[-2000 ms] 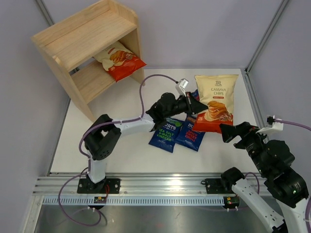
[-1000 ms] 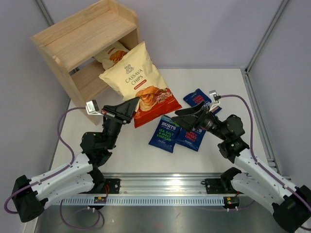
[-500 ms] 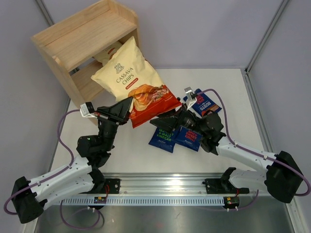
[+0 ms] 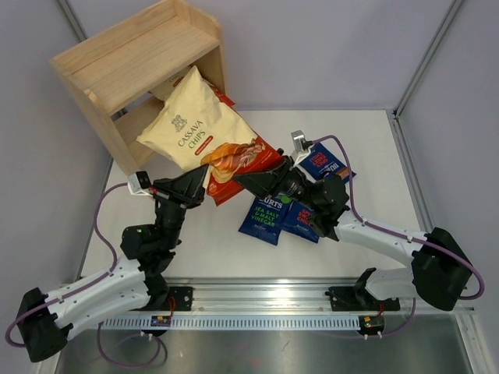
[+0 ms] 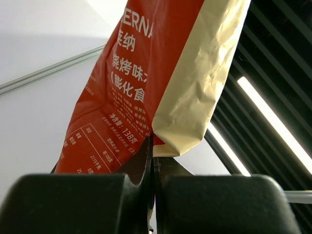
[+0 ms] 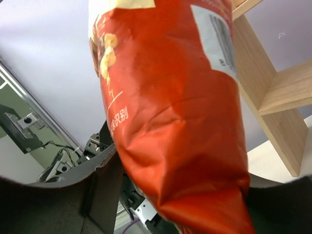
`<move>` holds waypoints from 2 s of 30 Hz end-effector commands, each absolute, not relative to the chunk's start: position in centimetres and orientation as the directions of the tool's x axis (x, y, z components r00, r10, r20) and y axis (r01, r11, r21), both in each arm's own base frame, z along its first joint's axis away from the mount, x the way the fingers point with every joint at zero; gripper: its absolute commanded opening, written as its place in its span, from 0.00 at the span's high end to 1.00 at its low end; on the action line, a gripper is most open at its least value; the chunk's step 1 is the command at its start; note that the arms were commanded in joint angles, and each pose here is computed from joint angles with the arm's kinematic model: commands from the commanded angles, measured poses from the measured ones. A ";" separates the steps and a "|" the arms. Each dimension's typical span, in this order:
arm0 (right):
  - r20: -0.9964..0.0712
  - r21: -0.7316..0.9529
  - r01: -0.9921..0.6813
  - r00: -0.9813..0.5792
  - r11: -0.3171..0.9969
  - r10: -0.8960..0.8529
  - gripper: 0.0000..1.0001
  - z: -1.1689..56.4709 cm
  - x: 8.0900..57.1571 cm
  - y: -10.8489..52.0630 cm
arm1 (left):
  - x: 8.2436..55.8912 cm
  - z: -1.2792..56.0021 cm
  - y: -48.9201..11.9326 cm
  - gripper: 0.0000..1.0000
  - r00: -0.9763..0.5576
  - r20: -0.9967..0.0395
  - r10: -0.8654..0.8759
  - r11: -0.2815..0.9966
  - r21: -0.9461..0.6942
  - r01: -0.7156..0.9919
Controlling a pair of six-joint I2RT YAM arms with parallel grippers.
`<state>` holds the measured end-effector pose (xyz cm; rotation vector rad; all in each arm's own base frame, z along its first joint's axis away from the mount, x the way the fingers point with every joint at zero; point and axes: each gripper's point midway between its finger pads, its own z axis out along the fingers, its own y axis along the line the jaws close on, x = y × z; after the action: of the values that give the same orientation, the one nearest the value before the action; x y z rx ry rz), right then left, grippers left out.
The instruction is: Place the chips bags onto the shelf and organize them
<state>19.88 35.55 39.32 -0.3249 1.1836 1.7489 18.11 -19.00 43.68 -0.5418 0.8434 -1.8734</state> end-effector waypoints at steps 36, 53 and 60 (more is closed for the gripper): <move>-0.468 0.858 -0.498 -0.659 0.125 0.589 0.93 35.9 26.1 34.5 | 17.2 34.5 -4.0 0.01 -0.218 -0.939 -0.266 0.959 -0.280 0.037; -0.447 0.883 -0.439 -0.676 0.167 0.586 0.94 36.8 35.5 42.1 | 15.8 31.9 -2.6 0.01 -0.097 -0.959 -0.266 0.950 -0.277 0.142; -0.410 0.897 -0.425 -0.702 0.120 0.582 0.94 37.6 38.6 46.0 | 15.1 33.1 -1.3 0.01 0.001 -0.940 -0.342 0.929 -0.338 0.153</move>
<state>37.56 45.19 33.13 0.1526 1.7611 1.6109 14.99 -1.87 31.25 -0.0885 1.6165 -0.3576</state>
